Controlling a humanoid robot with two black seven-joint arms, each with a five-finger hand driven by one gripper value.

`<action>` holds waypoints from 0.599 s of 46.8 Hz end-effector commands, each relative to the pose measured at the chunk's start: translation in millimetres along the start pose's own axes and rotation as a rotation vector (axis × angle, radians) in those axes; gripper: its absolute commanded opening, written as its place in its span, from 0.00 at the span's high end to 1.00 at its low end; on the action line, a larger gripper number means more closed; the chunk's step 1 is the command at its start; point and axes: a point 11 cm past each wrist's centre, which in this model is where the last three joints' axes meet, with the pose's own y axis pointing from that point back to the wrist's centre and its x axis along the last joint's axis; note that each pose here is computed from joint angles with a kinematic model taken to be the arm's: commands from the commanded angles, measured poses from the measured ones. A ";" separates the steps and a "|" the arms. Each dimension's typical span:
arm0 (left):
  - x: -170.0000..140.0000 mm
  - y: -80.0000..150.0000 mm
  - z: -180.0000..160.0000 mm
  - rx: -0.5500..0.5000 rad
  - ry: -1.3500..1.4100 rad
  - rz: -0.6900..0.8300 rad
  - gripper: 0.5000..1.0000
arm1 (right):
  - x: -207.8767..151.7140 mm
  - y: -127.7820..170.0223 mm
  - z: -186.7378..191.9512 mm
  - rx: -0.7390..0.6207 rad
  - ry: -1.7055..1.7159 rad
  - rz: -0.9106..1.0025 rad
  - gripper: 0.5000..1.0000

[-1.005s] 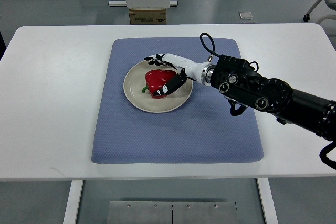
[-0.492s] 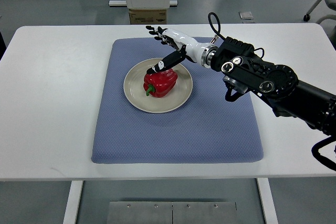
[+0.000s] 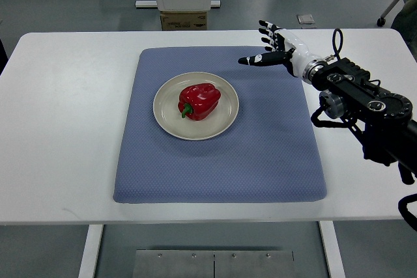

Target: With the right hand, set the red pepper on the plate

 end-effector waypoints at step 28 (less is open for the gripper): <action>0.1 0.0 -0.1 0.000 0.000 0.000 0.00 | 71.9 39.4 63.3 0.046 -0.286 0.272 0.00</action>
